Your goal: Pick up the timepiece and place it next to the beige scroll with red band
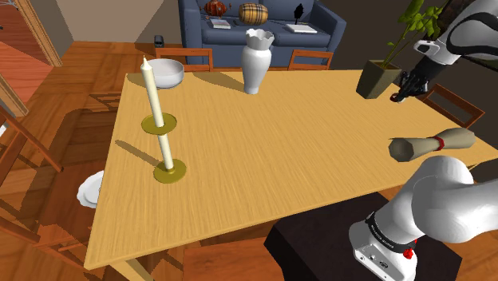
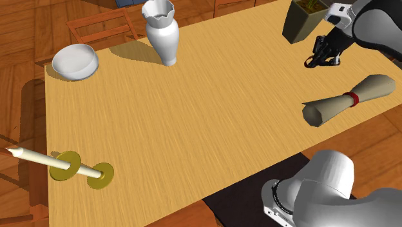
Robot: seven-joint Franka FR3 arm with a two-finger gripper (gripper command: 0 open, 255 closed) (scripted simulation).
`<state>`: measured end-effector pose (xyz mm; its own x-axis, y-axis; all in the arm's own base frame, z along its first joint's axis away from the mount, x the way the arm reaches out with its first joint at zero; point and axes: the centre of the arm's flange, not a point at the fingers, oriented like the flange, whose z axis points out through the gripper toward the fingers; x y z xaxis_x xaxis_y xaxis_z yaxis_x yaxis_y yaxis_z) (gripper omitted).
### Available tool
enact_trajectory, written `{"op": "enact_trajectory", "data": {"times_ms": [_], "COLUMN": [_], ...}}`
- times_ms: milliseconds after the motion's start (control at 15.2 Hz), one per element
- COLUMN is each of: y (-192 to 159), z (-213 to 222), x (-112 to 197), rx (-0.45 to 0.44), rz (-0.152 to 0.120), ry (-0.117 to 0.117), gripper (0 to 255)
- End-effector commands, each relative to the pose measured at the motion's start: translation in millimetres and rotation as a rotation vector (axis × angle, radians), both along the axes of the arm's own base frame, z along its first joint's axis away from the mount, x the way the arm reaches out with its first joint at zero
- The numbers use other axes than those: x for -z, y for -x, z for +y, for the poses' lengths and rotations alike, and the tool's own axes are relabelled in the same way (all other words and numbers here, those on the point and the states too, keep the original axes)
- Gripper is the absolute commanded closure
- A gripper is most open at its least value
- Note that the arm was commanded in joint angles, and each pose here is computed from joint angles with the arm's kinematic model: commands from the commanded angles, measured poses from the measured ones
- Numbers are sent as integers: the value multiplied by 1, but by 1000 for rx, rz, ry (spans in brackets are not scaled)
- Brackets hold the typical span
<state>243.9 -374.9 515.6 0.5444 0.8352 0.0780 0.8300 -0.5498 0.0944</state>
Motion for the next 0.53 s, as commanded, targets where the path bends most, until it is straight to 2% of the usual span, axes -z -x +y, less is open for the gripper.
{"op": "enact_trajectory", "data": {"times_ms": [0,198,462], "y": [3,5,5], "z": [-30,-67,-67], "x": [1,1,23], "rx": [0,0,0], "rz": [1,1,1], "ry": [2,2,2], "gripper": [255,255,255]}}
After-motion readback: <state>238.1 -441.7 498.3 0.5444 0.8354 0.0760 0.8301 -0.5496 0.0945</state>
